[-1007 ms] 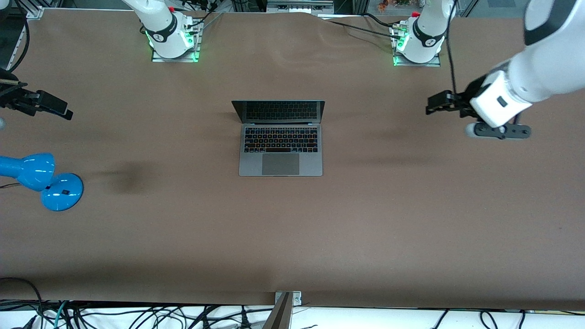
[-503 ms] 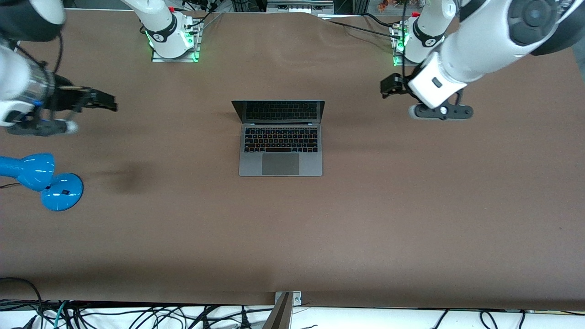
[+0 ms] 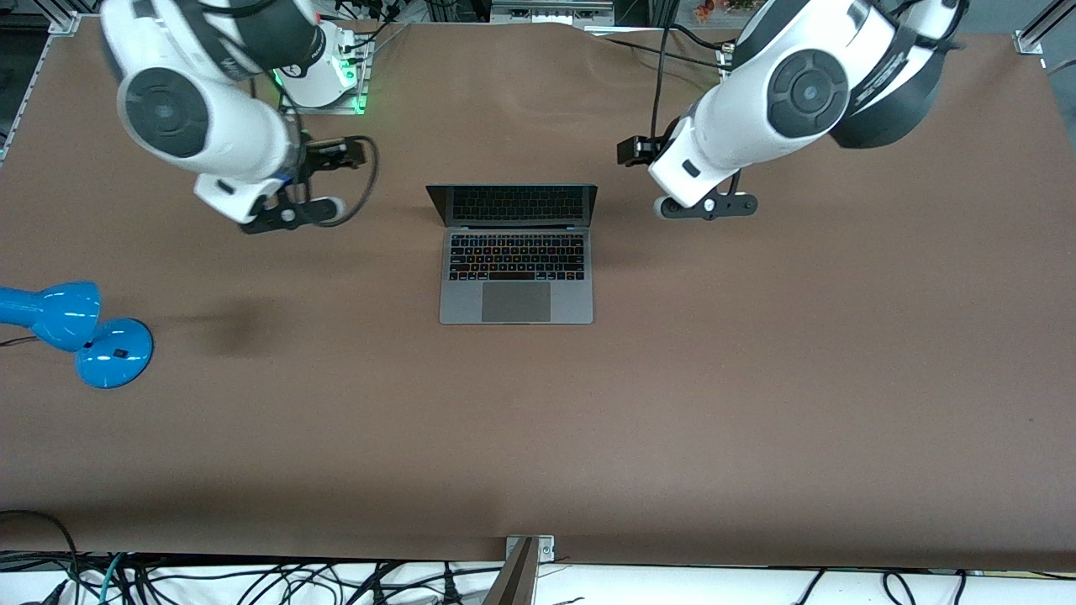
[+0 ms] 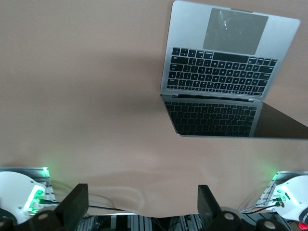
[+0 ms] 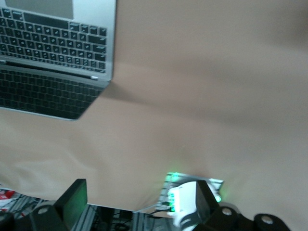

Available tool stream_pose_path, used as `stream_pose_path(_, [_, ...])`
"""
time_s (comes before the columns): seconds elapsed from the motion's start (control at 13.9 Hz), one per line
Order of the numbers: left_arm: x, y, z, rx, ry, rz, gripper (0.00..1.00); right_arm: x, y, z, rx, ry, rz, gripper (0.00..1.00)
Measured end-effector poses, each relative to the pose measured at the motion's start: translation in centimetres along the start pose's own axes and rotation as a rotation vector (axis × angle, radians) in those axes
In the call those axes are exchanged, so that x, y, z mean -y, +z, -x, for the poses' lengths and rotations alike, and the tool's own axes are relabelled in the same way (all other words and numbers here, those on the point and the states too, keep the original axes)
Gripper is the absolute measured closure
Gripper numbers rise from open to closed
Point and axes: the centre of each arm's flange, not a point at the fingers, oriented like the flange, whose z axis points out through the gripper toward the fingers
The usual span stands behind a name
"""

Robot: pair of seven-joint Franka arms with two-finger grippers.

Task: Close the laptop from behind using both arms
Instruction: 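Move both grippers toward the laptop screen's back edge, then push the screen's back with both grippers, tilting it toward the keyboard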

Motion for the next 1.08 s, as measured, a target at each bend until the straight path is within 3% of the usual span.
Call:
stream_pose_path(0.22, [-1.8, 4.6, 0.7, 0.068, -0.043, 0.015, 0.00, 6.3, 3.0, 1.1, -0.016, 0.034, 0.020, 0.00])
stream_pose_path(0.43, [-2.9, 8.0, 1.5, 0.118, -0.048, 0.023, 0.05, 11.5, 7.1, 2.6, -0.029, 0.050, 0.045, 0.12])
stream_pose_path(0.65, [-4.2, 9.8, 2.4, 0.126, -0.039, 0.017, 0.11, 13.2, 9.5, 3.2, -0.032, 0.052, 0.055, 0.48])
stream_pose_path(0.72, [-4.3, 10.1, 2.2, 0.123, -0.051, 0.021, 0.16, 13.2, 9.7, 3.1, -0.030, 0.053, 0.056, 0.58])
stream_pose_path(0.93, [-5.6, 11.8, 1.9, 0.106, -0.127, 0.046, 0.49, 13.5, 10.2, 2.5, -0.042, 0.051, 0.045, 0.92])
stream_pose_path(1.01, [-6.2, 12.6, 2.0, 0.105, -0.146, 0.049, 0.61, 13.7, 10.5, 2.2, -0.049, 0.048, 0.040, 0.99])
stream_pose_path(1.08, [-6.6, 13.4, 2.1, 0.111, -0.157, 0.048, 0.70, 14.0, 10.9, 1.9, -0.054, 0.044, 0.036, 0.99])
